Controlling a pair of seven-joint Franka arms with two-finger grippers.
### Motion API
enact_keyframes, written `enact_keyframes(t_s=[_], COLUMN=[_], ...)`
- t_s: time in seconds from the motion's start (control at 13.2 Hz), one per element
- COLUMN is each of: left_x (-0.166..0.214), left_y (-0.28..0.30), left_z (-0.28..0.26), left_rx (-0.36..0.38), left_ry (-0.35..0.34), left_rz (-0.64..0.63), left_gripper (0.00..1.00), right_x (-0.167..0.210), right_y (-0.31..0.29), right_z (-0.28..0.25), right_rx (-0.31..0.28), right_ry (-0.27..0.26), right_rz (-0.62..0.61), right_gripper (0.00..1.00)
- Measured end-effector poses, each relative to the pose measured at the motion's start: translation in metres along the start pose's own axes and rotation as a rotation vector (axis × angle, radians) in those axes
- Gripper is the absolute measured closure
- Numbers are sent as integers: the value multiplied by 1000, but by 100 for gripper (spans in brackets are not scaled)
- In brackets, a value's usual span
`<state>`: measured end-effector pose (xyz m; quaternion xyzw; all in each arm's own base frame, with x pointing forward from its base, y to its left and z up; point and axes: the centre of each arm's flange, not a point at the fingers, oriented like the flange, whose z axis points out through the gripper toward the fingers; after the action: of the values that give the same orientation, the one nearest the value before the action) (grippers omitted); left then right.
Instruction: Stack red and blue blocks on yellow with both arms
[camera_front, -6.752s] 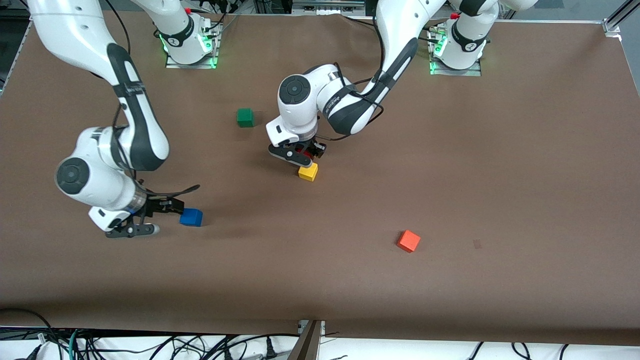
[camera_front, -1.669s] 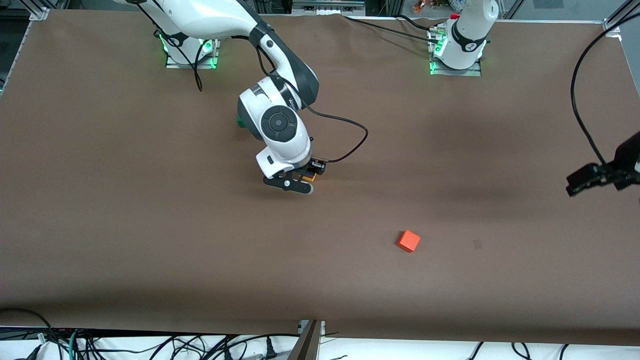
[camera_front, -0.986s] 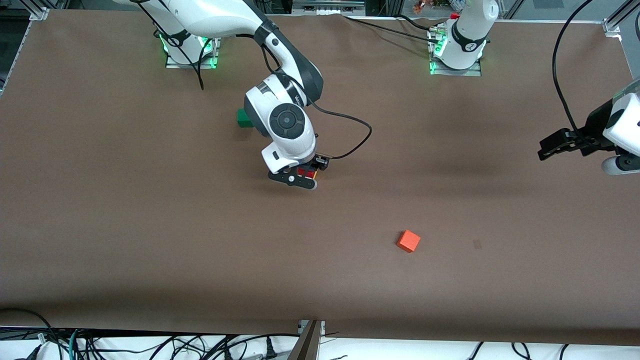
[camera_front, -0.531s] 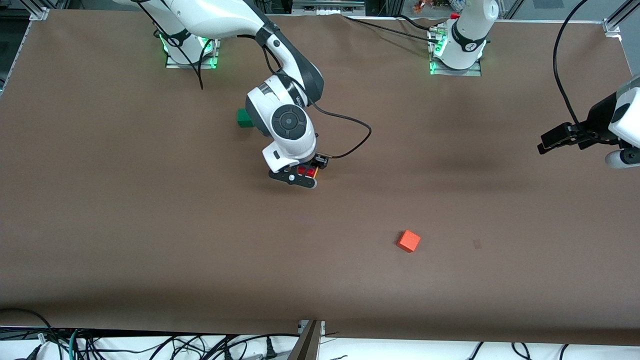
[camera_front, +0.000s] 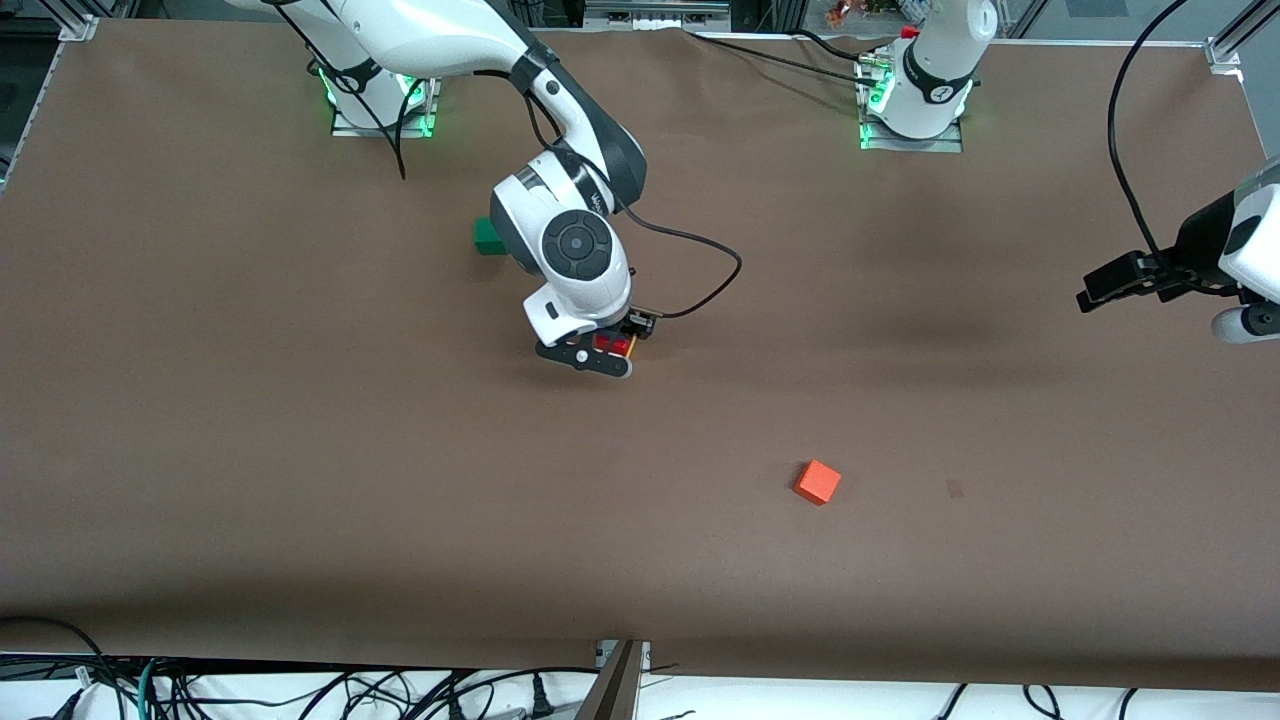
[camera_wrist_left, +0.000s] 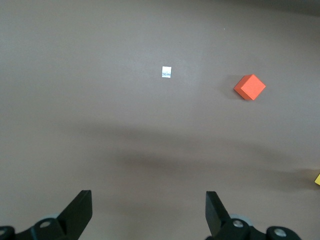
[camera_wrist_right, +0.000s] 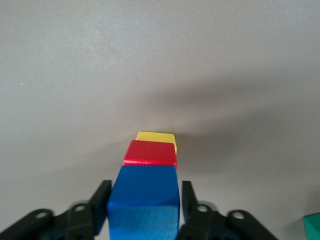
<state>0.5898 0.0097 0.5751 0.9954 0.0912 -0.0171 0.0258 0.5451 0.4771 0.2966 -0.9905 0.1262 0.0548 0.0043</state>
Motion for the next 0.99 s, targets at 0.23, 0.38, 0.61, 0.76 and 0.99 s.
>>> enact_keyframes(t_s=[0.23, 0.38, 0.61, 0.76, 0.99], left_x=[0, 0, 0, 1, 2], left_y=[0, 0, 3, 5, 5], left_z=[0, 0, 0, -1, -3], left_rx=[0, -1, -1, -2, -4], left_ry=[3, 3, 2, 9, 14], left_rz=[0, 0, 5, 9, 9], left_gripper=[0, 0, 0, 0, 0], right_x=[1, 0, 2, 6, 15], right_y=[0, 0, 1, 1, 14], right_z=[0, 0, -5, -18, -71], right_rx=[-9, -9, -19, -25, -6], right_ry=[12, 12, 38, 85, 137], right_rz=[-7, -8, -19, -35, -17], right_gripper=[1, 0, 0, 0, 0])
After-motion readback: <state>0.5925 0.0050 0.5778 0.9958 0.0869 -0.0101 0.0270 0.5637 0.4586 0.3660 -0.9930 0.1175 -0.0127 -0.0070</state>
